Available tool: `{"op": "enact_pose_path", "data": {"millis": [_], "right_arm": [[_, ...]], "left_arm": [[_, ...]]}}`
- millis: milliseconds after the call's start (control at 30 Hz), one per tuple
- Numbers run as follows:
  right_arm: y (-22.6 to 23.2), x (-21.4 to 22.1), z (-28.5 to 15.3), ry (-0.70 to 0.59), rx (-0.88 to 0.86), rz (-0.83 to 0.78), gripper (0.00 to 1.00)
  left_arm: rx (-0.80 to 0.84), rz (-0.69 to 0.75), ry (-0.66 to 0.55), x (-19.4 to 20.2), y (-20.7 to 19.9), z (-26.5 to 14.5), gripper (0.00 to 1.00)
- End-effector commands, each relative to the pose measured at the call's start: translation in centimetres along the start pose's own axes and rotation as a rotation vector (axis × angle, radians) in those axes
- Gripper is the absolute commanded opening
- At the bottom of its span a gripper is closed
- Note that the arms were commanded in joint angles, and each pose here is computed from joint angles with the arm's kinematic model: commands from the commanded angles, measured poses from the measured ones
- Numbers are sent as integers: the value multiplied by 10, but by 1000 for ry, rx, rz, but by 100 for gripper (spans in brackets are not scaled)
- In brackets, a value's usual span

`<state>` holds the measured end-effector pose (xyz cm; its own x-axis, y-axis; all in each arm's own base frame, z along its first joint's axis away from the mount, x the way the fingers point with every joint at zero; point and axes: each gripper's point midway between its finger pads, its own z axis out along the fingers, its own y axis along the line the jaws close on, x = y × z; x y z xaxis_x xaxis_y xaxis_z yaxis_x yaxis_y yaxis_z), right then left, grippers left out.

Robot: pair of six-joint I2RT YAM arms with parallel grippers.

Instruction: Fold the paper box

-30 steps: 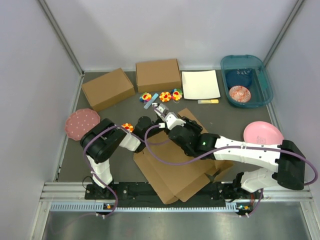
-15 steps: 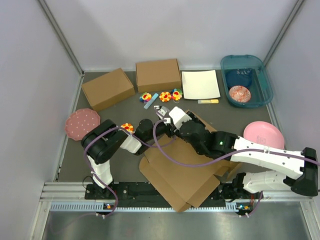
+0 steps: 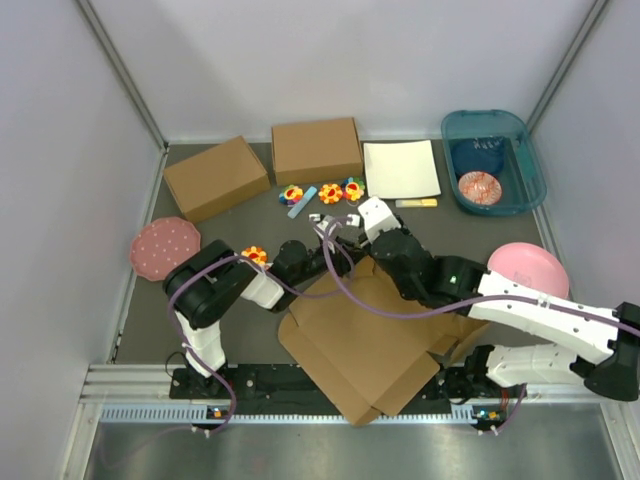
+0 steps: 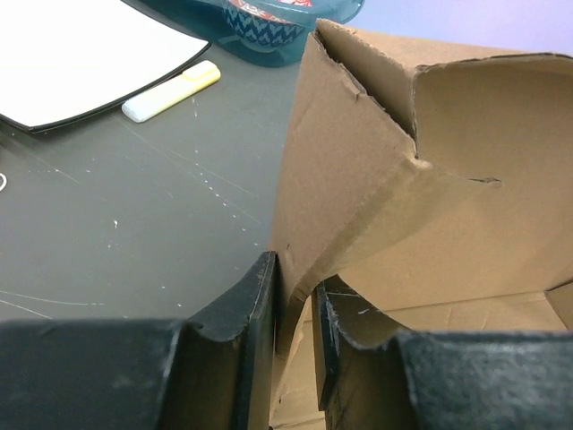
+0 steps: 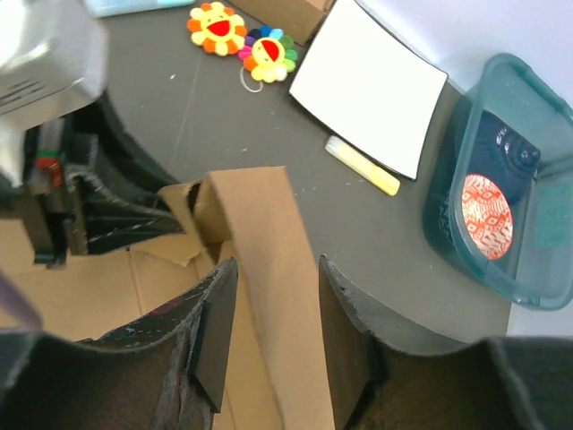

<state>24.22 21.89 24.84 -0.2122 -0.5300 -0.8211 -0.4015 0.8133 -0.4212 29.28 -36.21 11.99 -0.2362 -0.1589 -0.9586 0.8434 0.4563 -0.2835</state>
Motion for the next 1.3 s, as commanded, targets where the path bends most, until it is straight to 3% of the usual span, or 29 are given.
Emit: {"op": "enact_pose_path", "data": {"millis": [0, 133, 500, 600, 900, 1067, 1167, 1200, 1267], "right_arm": [[-29, -23, -2, -76, 58, 198, 40], [-30, -13, 14, -33, 54, 216, 40], [20, 53, 44, 128, -98, 160, 35], [24, 67, 45, 156, -104, 151, 34], [25, 83, 44, 182, -98, 136, 34], [26, 83, 43, 182, -109, 139, 34], [28, 83, 43, 182, -120, 138, 34], [28, 82, 42, 178, -123, 141, 34], [28, 78, 40, 165, -135, 157, 35]], "left_arm": [[119, 129, -367, -95, -37, -7, 21], [121, 130, -365, -94, -39, -6, 21], [133, 123, -377, -99, -47, -9, 25], [142, 117, -378, -100, -49, -10, 30], [187, 94, -372, -101, -60, -11, 65], [186, 104, -370, -100, -59, -10, 62], [190, 115, -366, -97, -58, -7, 52], [190, 115, -366, -97, -58, -6, 44], [187, 119, -359, -94, -56, -3, 36]]}}
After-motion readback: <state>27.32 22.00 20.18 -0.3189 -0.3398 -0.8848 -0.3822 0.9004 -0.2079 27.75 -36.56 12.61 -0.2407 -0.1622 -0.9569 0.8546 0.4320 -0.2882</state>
